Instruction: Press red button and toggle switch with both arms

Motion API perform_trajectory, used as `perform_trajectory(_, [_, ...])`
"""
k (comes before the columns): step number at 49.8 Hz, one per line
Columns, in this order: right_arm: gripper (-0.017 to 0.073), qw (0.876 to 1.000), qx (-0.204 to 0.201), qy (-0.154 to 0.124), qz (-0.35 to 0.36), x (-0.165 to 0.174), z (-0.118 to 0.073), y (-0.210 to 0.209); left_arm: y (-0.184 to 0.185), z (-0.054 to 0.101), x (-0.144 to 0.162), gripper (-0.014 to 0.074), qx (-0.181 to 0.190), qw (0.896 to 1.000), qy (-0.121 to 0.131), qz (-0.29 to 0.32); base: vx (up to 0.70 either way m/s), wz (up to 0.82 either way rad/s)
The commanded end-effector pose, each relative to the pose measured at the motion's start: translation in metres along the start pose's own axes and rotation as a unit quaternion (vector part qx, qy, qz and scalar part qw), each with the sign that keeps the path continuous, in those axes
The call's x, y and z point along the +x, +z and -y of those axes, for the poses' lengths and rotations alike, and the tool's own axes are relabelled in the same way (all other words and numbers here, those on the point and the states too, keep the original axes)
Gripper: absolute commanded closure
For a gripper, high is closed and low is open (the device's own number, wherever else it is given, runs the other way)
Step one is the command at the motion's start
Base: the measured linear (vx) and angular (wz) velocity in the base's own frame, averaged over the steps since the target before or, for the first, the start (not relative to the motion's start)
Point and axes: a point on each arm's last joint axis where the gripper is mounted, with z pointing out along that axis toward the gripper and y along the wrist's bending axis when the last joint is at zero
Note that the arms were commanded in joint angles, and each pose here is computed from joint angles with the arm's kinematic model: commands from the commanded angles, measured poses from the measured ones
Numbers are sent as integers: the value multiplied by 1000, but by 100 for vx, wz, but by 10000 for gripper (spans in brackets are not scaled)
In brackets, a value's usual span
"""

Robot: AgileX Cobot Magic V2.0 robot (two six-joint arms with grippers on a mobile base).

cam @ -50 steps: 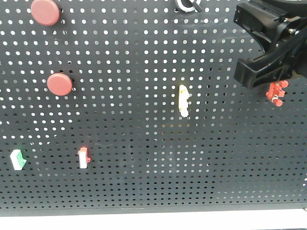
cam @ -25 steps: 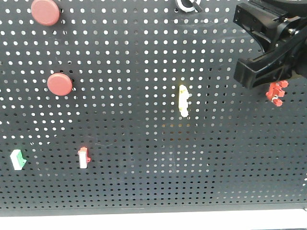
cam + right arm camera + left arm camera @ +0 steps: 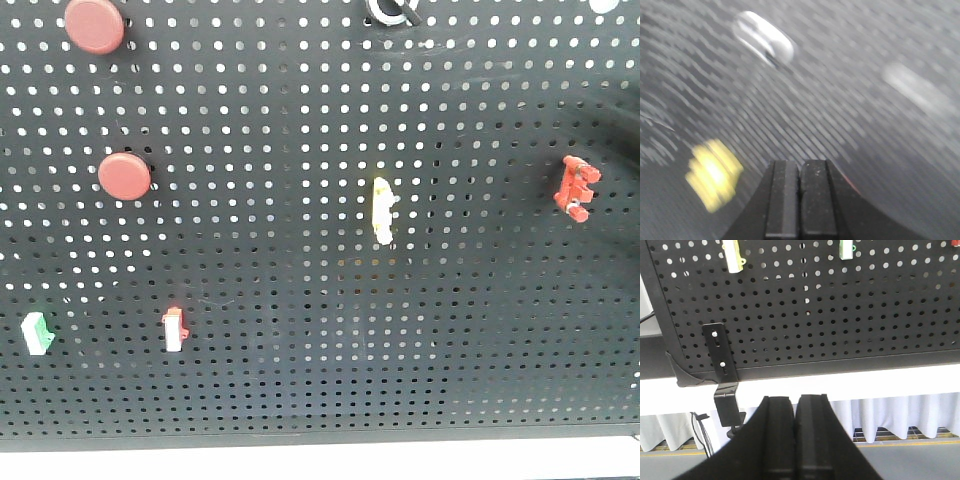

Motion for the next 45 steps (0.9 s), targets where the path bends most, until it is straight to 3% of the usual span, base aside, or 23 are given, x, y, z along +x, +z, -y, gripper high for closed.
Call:
perform_trajectory(1, [559, 998, 58, -1, 13, 21, 7, -33, 1, 0, 4, 592, -2, 1000, -8, 24, 0, 0])
perform_trajectory(5, [559, 996, 88, 7, -20, 60, 1, -53, 1, 0, 4, 592, -2, 1000, -8, 24, 0, 0])
perform_trajectory(10, [559, 992, 108, 46, -41, 107, -13, -79, 1, 0, 4, 592, -2, 1000, -8, 24, 0, 0])
perform_trajectory(22, [559, 980, 103, 146, -84, 215, -50, -107, 1, 0, 4, 592, -2, 1000, -8, 24, 0, 0])
perform_trajectory(27, [559, 974, 103, 178, -95, 238, -57, -110, 1, 0, 4, 592, -2, 1000, -8, 24, 0, 0])
perform_trajectory(34, [559, 976, 103, 150, -121, 239, -56, -111, 1, 0, 4, 592, -2, 1000, -8, 22, 0, 1])
perform_trajectory(45, [559, 977, 103, 149, -113, 238, -56, -110, 1, 0, 4, 592, -2, 1000, -8, 22, 0, 0])
